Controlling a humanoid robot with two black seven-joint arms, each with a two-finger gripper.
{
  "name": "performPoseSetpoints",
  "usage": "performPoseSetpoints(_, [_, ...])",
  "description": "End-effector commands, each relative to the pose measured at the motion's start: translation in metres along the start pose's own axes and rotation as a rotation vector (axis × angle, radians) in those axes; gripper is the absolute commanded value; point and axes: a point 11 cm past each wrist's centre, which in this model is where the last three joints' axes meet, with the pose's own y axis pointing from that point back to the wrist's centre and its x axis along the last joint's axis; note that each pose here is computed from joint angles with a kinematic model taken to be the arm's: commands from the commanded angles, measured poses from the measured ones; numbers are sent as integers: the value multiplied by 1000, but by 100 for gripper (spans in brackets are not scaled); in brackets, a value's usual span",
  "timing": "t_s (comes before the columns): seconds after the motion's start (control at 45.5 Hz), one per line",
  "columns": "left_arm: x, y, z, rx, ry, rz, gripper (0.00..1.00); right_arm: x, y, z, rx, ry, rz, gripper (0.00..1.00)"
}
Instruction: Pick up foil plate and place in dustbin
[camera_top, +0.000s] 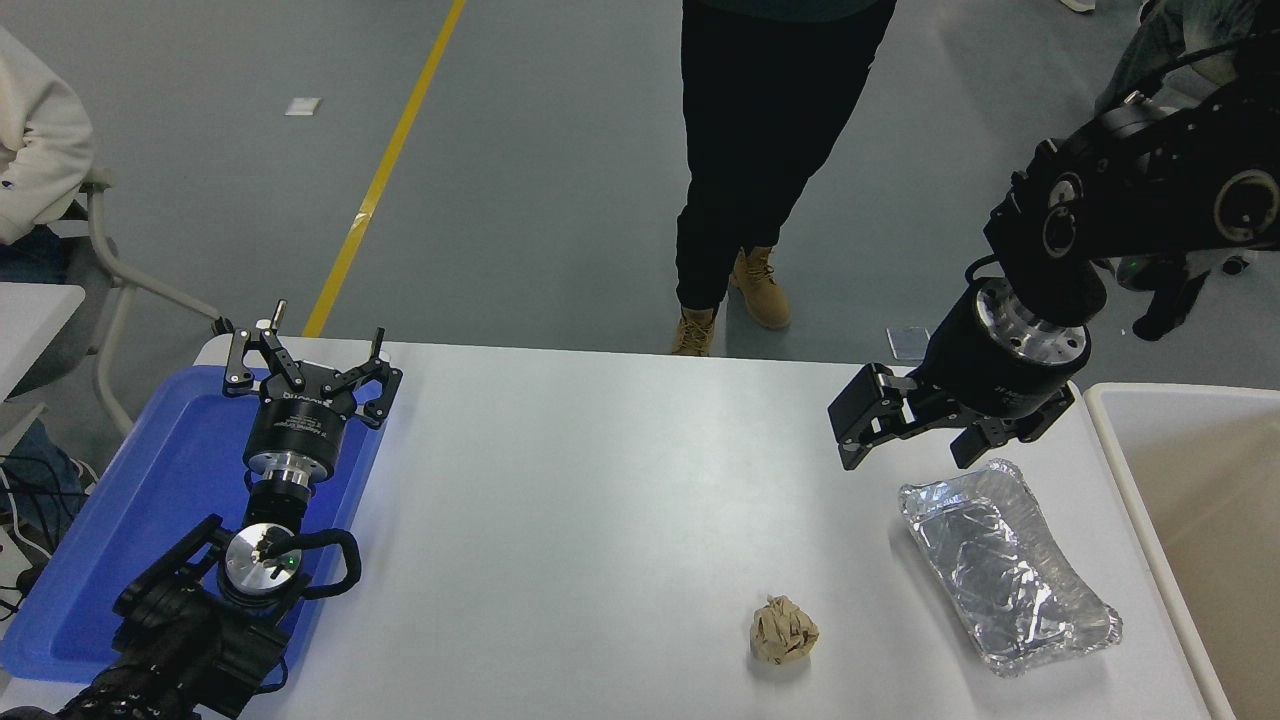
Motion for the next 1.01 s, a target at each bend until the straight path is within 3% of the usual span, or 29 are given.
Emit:
performPoseSetpoints(0.0, [0, 0, 0, 0, -2, -1, 100, 1, -1, 1, -4, -3, 8, 100])
performPoseSetpoints(0.659, [0, 0, 0, 0, 0, 0, 100, 0, -8, 15, 2, -26, 2, 100])
performPoseSetpoints(0.989, [0, 0, 0, -1, 0, 0, 100, -21, -37, 97, -55, -16, -11, 100])
